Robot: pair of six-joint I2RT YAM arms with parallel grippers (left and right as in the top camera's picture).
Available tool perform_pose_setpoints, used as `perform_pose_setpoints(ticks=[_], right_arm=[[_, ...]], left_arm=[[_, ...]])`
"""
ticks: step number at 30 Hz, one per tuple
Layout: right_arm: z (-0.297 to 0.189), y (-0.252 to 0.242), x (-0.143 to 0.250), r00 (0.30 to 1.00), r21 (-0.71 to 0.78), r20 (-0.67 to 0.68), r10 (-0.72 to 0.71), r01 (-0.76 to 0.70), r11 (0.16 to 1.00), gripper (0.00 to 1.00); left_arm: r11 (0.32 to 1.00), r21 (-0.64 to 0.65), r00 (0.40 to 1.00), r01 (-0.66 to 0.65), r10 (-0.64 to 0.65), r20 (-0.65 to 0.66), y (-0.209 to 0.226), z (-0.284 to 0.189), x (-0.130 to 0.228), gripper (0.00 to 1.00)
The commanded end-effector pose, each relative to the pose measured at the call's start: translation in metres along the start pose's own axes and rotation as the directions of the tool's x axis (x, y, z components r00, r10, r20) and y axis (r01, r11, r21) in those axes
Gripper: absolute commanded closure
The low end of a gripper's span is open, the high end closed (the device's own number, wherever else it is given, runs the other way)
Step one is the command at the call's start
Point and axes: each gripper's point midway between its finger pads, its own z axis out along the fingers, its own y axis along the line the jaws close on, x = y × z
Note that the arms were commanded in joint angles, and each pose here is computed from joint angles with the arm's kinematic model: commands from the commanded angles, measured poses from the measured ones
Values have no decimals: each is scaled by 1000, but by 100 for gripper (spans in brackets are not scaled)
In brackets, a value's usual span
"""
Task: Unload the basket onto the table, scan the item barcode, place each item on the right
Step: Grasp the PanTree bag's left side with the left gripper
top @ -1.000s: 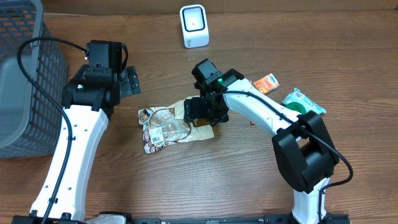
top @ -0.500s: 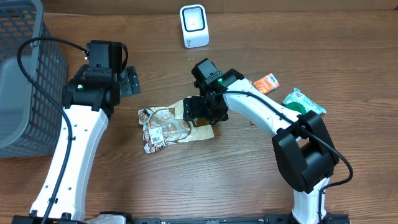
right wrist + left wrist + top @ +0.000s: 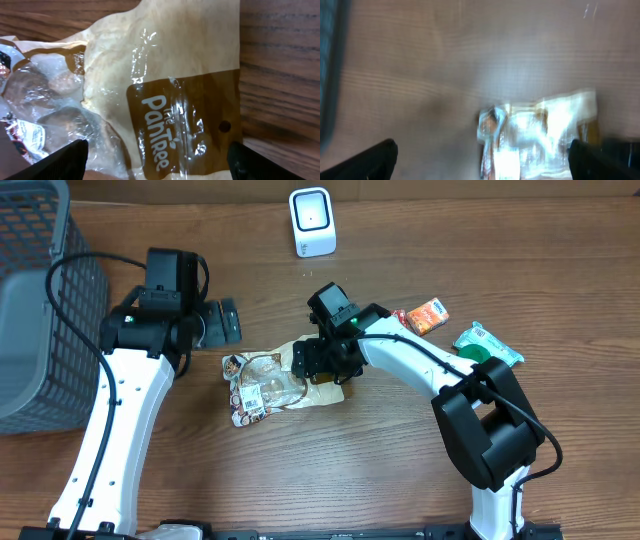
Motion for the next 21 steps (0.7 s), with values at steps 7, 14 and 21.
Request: perform_pose_setpoints(ticks=[7,14,21], right_arm=[[-5,2,2,1000,-4,22,-12,12,1000,9],[-5,2,2,1000,-4,22,-12,12,1000,9],[-5,2,2,1000,-4,22,-12,12,1000,9]], left_arm=[[999,12,987,30,-28,-155,-1,16,47,35],[995,76,975,65,-47,-219,-10,55,83,54],[995,77,973,66,-47,-224,-6,86,110,53]])
